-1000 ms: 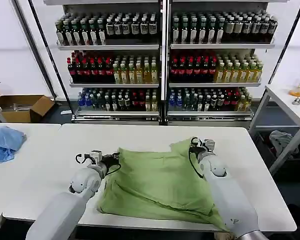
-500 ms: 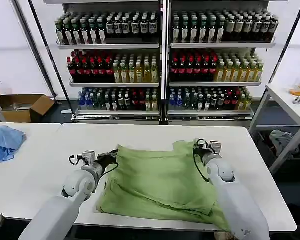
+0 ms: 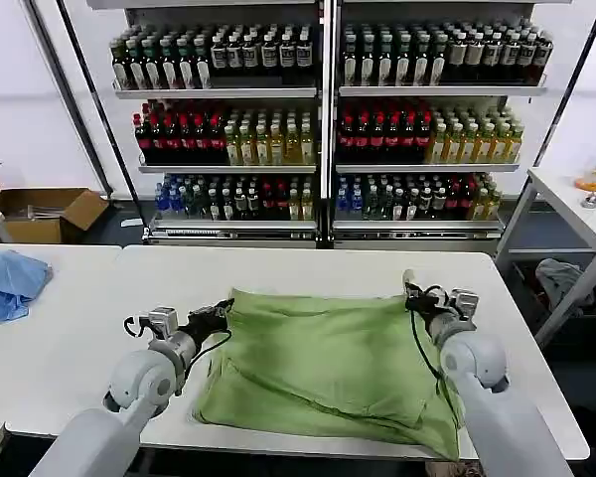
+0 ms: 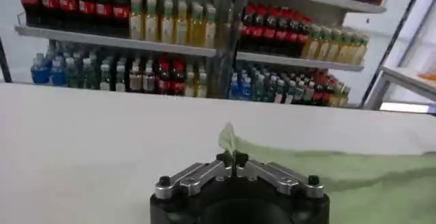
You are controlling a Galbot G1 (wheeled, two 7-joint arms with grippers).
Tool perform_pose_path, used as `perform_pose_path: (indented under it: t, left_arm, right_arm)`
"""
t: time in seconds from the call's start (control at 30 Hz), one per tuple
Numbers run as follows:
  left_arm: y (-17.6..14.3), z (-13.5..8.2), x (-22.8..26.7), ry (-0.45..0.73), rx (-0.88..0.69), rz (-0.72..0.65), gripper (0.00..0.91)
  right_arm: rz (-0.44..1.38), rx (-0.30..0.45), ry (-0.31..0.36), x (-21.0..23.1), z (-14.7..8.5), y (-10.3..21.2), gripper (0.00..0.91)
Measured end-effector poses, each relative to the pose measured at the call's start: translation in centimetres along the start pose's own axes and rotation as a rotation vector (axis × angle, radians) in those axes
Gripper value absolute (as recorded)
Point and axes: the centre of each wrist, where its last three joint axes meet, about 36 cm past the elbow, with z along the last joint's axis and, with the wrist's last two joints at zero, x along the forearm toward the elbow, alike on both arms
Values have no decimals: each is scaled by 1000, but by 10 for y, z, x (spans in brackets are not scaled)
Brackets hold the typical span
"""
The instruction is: Fold and organize the clothes.
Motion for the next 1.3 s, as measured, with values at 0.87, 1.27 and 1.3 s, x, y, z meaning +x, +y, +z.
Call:
perform_pose_path:
  t: [0.87, 1.27, 1.3]
  left_arm:
    - [-4, 39, 51, 99, -87, -4, 40]
    - [-7, 47, 62, 94, -145, -51, 907]
    - [-8, 47, 64, 85, -148, -59, 907]
  right_arm:
    - [57, -45, 31, 112, 43, -9, 0]
    - [67, -3, 46, 121, 53, -5, 907]
    - [68, 0, 44, 123, 53, -4, 907]
